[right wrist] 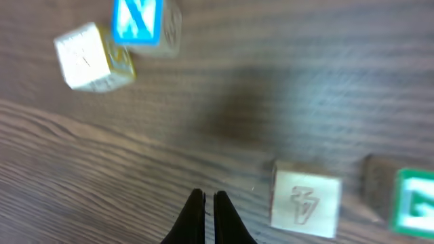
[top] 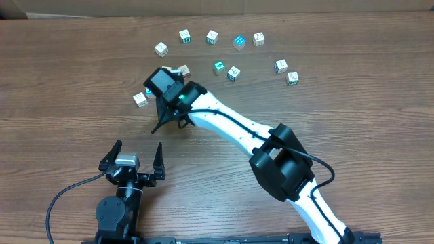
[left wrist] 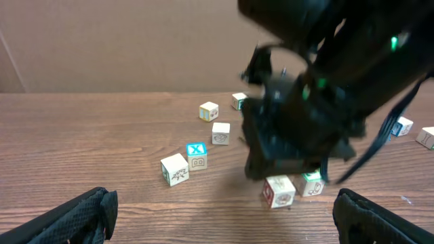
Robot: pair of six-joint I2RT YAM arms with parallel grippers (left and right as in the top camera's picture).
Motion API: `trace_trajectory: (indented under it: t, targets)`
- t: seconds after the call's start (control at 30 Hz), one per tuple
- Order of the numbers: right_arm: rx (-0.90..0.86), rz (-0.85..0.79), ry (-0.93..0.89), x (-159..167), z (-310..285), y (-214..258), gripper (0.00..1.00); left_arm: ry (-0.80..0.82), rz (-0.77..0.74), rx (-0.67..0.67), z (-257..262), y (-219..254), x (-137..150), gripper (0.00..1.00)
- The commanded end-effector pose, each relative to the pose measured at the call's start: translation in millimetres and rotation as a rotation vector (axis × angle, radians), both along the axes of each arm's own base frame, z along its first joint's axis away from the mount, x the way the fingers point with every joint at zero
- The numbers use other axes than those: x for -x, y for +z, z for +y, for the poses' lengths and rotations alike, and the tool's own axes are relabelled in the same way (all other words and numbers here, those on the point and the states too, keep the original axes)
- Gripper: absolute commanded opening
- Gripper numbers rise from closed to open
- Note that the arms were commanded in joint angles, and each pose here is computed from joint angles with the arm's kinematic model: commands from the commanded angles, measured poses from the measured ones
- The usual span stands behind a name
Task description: Form a horizontal line
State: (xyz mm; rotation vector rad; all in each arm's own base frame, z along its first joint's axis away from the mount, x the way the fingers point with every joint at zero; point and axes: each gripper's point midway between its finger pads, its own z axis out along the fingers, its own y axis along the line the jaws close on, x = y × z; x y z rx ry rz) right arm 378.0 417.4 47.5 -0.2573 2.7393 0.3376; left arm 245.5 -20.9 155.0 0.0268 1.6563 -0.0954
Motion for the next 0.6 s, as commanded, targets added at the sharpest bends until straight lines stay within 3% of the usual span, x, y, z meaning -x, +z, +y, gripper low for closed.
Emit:
trace_trajectory:
  t: [0.0,0.3,0.57]
  targets:
    - [0.031,0.048,-0.004,9,-3,-27,0.04,-0.002,-0.010,-0.019,-1,1,0,0.99]
    - [0.123,0.007,-0.051,1,-28,-40,0.04,-0.002,-0.010,-0.019,-1,1,0,0.99]
    - [0.101,-0.010,-0.066,-9,-28,-38,0.04,-0.002,-0.010,-0.019,-1,1,0,0.99]
